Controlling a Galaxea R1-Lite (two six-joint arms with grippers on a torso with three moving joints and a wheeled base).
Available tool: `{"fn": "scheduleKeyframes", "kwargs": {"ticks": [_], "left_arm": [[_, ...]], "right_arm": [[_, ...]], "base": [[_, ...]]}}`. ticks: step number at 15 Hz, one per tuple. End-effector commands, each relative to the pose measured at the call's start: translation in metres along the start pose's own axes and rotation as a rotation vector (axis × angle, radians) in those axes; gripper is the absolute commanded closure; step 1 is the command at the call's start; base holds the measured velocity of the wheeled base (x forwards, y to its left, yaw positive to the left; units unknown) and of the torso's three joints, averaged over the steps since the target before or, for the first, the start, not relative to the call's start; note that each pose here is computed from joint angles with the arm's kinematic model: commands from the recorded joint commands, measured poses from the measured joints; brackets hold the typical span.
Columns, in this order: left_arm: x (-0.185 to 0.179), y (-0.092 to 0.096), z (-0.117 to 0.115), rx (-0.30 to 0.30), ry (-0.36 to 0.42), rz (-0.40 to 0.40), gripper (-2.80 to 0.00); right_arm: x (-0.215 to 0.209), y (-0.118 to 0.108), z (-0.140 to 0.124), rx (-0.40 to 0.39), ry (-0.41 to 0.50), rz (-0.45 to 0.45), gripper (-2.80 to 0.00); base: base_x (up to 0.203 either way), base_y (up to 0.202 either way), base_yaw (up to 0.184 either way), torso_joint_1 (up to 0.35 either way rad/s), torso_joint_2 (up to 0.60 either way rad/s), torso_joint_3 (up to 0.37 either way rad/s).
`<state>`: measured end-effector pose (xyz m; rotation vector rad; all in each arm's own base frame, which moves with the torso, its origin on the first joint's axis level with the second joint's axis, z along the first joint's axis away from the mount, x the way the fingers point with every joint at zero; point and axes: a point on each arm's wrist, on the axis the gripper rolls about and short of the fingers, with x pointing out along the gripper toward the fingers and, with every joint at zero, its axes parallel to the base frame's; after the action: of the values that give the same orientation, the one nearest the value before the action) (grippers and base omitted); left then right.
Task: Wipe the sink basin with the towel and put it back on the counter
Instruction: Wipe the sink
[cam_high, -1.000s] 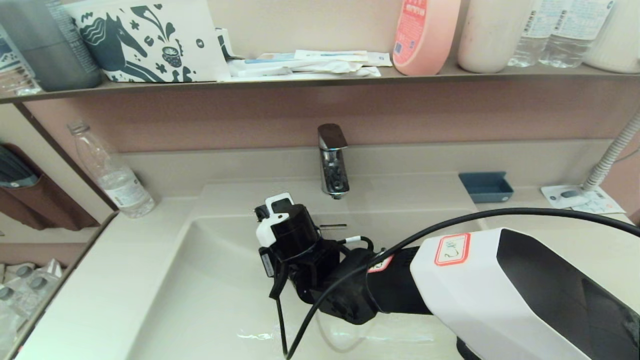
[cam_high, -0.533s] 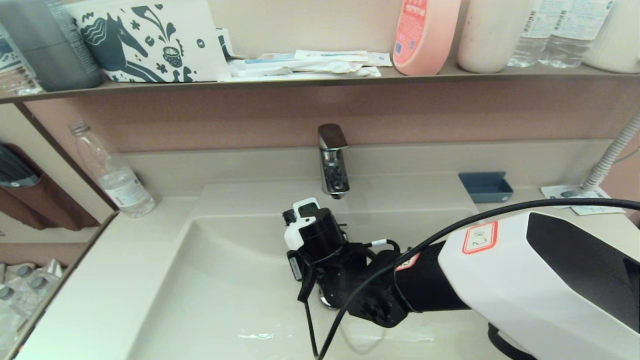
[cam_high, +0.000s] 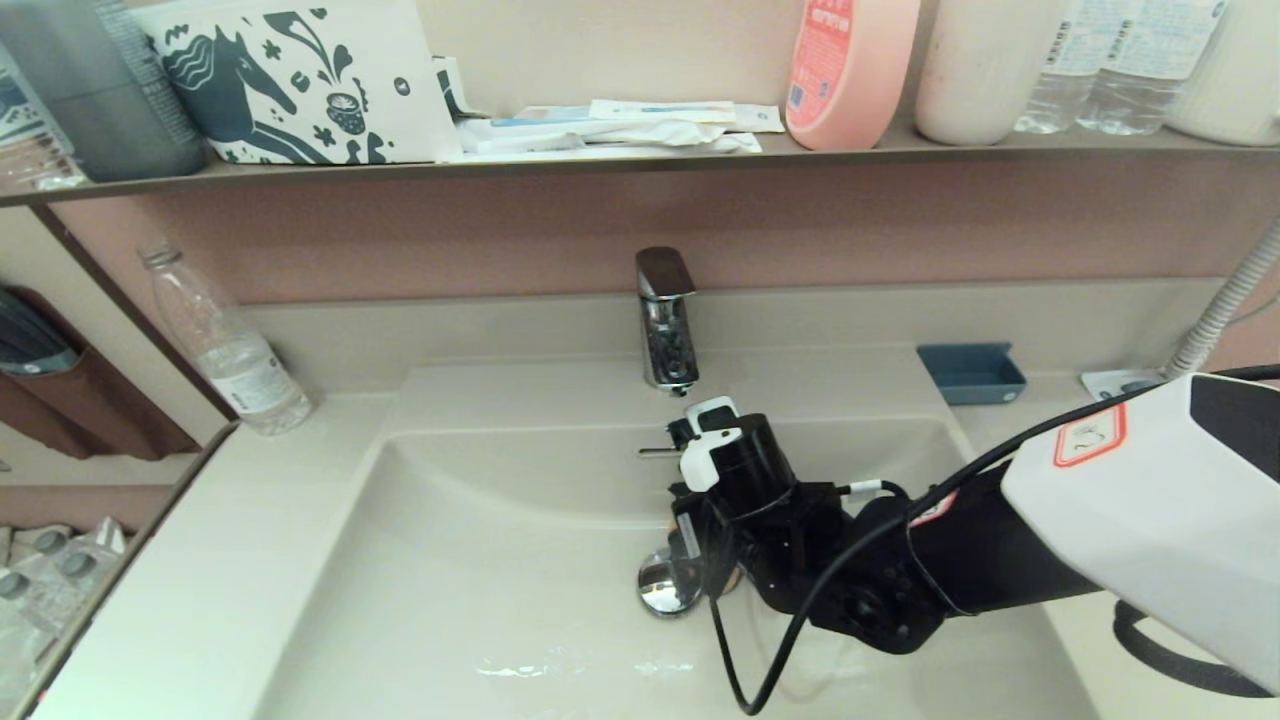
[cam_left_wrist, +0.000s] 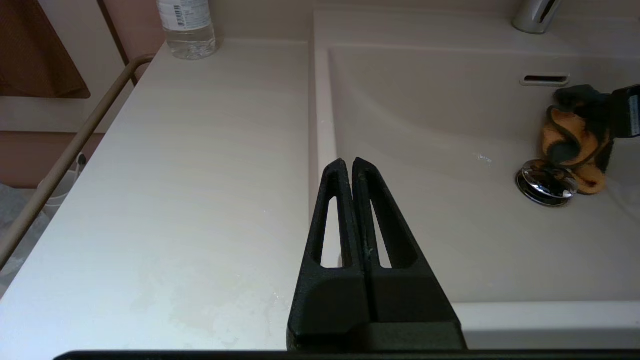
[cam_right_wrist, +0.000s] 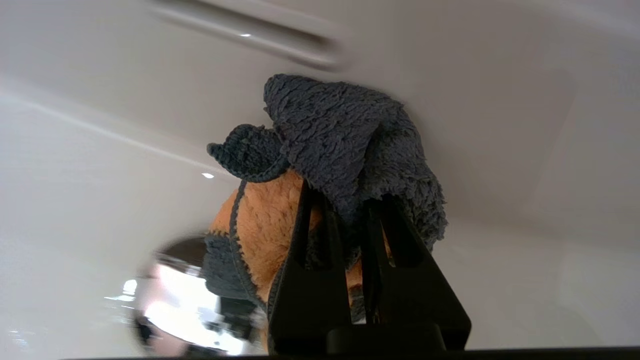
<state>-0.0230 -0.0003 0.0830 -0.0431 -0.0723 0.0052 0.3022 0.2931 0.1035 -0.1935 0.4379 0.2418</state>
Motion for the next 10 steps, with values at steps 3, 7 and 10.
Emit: {"fn": "scheduleKeyframes", "kwargs": {"ticks": [3,7,10], "left_arm": [[0.000,0.000,0.000,0.000,-0.001,0.000,0.00],[0.000,0.000,0.000,-0.001,-0.001,-0.001,0.00],[0.000,0.000,0.000,-0.001,-0.001,0.001,0.00]], "right_arm": [[-0.016,-0.030,0.010,0.033,-0.013,-0.045,0.00],[-0.026,-0.070,0.008,0.060,0.009,-0.118,0.00],[-0.035,-0.098,0.007,0.089,0.017,-0.169,0.00]], "base": [[0.000,0.000,0.000,0.000,0.00,0.000],[0.000,0.000,0.000,0.000,0.00,0.000],[0.000,0.000,0.000,0.000,0.00,0.000]]}}
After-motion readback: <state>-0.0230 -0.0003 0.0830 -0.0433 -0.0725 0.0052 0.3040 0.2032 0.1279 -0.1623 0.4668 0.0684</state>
